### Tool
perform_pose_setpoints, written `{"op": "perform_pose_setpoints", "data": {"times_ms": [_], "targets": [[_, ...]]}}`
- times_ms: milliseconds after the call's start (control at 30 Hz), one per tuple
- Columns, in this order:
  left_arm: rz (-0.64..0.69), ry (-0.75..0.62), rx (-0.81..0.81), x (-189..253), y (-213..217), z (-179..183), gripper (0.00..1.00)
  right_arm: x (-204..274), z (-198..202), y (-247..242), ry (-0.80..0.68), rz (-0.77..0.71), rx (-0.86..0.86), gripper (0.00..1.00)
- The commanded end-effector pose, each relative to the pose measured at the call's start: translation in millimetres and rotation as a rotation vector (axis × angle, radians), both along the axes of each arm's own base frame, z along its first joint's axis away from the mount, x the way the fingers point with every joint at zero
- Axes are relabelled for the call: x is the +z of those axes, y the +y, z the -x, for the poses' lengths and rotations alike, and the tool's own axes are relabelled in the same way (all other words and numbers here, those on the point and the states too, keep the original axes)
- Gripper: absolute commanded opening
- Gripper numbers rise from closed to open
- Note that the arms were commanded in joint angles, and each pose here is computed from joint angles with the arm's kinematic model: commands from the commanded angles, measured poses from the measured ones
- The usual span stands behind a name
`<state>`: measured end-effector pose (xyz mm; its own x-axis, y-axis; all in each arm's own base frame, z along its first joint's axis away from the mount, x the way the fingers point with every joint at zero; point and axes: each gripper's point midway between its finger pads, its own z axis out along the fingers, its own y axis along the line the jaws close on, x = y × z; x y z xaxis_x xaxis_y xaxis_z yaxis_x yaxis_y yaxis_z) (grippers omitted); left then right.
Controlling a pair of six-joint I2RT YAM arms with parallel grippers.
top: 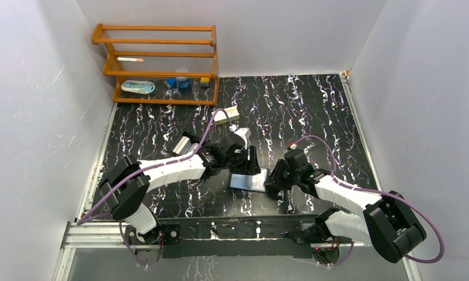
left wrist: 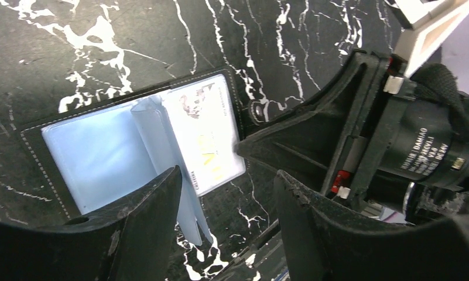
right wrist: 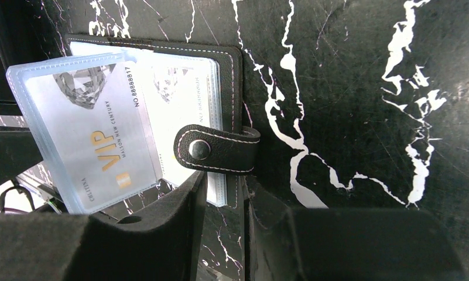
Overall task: Put the credit cards into the card holder
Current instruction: Turn over the card slot in the card holder.
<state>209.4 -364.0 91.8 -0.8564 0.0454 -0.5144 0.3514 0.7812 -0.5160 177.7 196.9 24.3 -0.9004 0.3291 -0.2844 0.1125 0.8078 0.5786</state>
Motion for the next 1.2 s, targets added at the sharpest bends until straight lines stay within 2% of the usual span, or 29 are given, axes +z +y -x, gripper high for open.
{"op": "perform_pose_setpoints", "data": {"times_ms": [0,200,400,933,1033,1167], "targets": [[0.090,0.000,-0.049,18.7,-16.0,5.4,0.58,3.7,-3.3,1.2,-0.025,0.001,0.003,0.35],[0.091,0.006,-0.060,17.4,-19.3,5.5,0.59,11.1,-5.8,-2.3,-0.043,0.017,-0.007,0.35],[0.090,0.021,-0.080,13.0,-23.0,7.6,0.59,27.5,-8.3,-11.6,-0.074,0.042,-0.046,0.40],[0.123,0.021,-0.112,24.5,-32.4,8.8,0.60,60.1,-13.7,-10.1,-0.155,-0.027,-0.079,0.40],[0.099,-0.008,-0.089,27.5,-25.9,3.8,0.60,62.5,-14.7,-10.1,-0.157,-0.024,-0.080,0.40],[0.002,-0.082,-0.023,34.8,-3.4,-9.2,0.59,64.0,-14.6,-8.4,-0.156,-0.028,-0.071,0.40]]}}
